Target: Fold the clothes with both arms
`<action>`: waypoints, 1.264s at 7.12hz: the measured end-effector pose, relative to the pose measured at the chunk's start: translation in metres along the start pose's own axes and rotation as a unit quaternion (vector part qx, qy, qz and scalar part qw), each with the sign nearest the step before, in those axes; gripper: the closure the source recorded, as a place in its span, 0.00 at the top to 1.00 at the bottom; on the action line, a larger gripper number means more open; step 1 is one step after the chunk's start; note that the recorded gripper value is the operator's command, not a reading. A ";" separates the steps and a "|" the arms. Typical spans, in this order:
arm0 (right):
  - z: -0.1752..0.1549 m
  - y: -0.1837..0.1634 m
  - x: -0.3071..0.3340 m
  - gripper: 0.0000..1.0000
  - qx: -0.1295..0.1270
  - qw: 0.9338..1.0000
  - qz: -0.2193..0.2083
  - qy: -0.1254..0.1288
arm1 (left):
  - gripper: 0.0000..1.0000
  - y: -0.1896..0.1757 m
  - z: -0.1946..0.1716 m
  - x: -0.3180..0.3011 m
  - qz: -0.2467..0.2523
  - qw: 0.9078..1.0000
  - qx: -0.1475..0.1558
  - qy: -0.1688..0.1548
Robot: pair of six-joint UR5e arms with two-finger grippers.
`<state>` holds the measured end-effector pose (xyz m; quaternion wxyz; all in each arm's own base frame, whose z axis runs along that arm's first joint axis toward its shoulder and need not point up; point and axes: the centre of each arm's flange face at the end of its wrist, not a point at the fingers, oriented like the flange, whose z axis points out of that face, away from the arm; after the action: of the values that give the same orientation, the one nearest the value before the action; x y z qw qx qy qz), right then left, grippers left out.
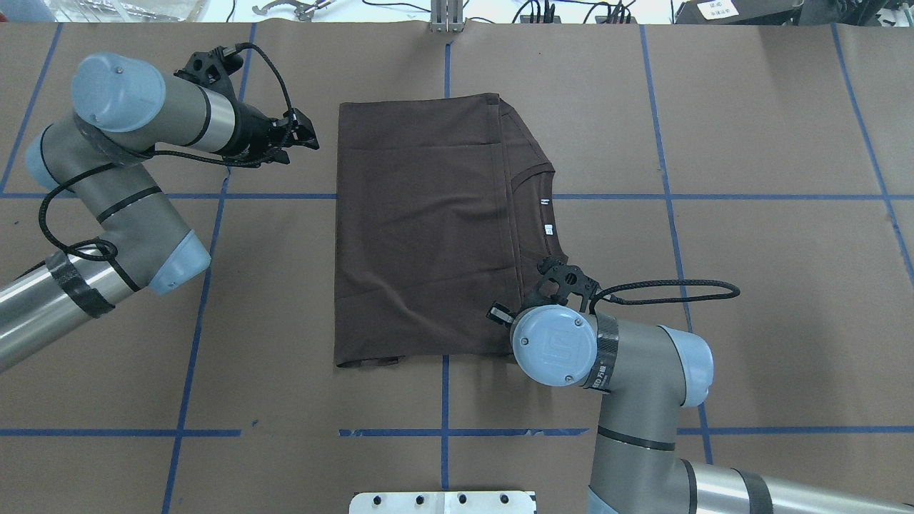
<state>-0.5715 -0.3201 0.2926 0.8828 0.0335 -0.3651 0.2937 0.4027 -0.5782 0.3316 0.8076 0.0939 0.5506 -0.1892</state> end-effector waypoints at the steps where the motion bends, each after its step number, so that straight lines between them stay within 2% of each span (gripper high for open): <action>1: 0.000 0.001 -0.001 0.00 0.000 1.000 0.000 0.000 | 0.64 0.000 0.000 0.000 0.000 1.000 -0.001 0.000; 4: -0.003 0.003 -0.003 0.00 -0.009 1.000 0.000 -0.002 | 0.64 0.000 -0.001 0.001 0.000 1.000 -0.002 0.001; 6: -0.016 0.003 0.000 0.00 -0.018 1.000 -0.001 -0.006 | 0.64 0.015 -0.013 0.013 -0.015 1.000 -0.008 0.019; 8: -0.036 0.013 0.019 0.00 -0.033 0.999 -0.010 -0.015 | 0.64 0.091 -0.033 0.024 -0.049 0.996 -0.050 0.048; 9: -0.041 0.019 0.026 0.00 -0.039 0.999 -0.014 -0.017 | 0.64 0.138 -0.043 0.020 -0.066 0.994 -0.069 0.051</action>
<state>-0.5410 -0.2805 0.2769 0.8812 0.0095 -0.3907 0.2660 0.4290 -0.4410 0.2892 0.7689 0.0111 0.6078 -0.1983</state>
